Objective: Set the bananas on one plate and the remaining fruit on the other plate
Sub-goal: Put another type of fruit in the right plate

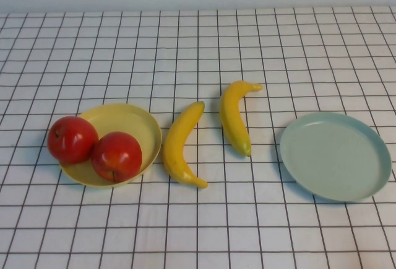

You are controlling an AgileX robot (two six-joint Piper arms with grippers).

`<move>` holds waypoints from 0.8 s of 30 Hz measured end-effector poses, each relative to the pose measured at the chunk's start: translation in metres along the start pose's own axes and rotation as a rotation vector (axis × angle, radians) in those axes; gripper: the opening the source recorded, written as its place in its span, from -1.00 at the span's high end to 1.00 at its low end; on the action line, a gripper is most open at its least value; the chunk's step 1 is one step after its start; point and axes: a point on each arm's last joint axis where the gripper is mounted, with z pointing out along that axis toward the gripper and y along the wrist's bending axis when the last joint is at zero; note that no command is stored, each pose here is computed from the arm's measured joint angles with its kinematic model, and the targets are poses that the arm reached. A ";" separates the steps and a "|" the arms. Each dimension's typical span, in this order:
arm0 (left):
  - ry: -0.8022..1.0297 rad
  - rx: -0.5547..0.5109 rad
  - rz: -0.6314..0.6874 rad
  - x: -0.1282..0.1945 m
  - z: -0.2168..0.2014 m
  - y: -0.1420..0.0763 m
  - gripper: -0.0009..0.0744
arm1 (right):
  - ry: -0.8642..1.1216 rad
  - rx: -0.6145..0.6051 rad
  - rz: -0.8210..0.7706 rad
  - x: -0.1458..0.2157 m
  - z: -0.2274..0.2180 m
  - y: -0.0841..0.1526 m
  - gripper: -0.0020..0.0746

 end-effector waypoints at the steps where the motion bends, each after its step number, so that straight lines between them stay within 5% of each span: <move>1: 0.001 -0.006 0.005 0.002 0.001 0.000 0.97 | 0.000 0.000 0.000 0.000 0.000 0.000 0.99; 8: 0.073 -0.058 -0.044 0.031 0.011 -0.001 0.97 | 0.000 0.000 0.000 0.000 0.000 0.000 0.99; 24: 0.090 -0.055 -0.047 0.032 0.011 -0.001 0.97 | 0.000 0.000 0.000 0.000 0.000 0.000 0.99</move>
